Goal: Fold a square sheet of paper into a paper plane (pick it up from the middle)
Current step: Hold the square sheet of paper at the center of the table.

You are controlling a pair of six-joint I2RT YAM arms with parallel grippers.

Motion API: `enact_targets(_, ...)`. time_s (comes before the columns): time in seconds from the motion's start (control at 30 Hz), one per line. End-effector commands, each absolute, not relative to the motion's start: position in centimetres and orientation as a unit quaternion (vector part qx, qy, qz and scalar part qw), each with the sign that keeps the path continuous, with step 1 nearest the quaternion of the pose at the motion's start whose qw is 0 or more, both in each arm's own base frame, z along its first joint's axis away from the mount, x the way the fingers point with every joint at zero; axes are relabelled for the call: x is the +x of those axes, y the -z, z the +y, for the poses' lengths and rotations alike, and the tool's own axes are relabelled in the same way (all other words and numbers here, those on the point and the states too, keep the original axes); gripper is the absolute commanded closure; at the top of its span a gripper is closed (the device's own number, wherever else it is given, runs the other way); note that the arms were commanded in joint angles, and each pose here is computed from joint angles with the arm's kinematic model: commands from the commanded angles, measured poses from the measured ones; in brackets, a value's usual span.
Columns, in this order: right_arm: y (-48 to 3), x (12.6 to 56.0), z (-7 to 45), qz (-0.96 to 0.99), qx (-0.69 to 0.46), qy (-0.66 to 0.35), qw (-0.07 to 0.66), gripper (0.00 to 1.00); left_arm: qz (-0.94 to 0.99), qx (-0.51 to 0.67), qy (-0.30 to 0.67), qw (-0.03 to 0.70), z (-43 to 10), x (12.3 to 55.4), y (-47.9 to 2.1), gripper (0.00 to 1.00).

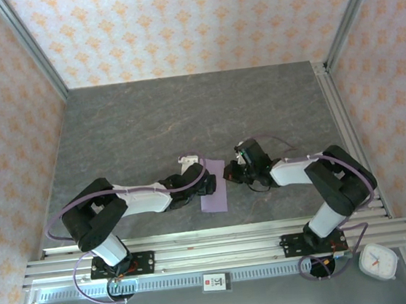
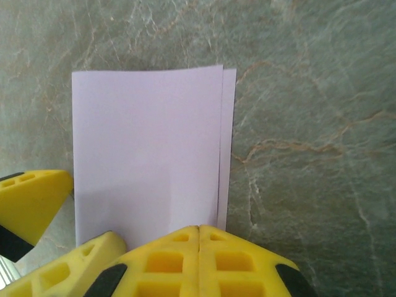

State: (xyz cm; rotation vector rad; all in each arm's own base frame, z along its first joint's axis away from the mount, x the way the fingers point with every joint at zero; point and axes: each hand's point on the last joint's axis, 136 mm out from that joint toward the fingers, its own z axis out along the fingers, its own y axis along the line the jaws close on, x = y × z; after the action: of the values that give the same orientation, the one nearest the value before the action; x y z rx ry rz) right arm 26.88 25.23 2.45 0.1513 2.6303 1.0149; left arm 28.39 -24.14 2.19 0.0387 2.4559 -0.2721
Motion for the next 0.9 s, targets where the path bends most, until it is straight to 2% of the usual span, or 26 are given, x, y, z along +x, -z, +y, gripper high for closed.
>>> enact_targets(0.0, -3.1, 27.6, 26.1, 0.915, 0.049, -0.36, 0.173, 1.0, 0.943, 0.031, 0.151, 0.295, -26.5, 27.8, -0.6, 0.0)
enact_targets(0.87, -3.3, 26.4, 26.0, 0.915, 0.049, -0.363, 0.171, 1.0, 0.943, 0.031, 0.15, 0.295, -26.4, 27.8, -0.6, 0.0)
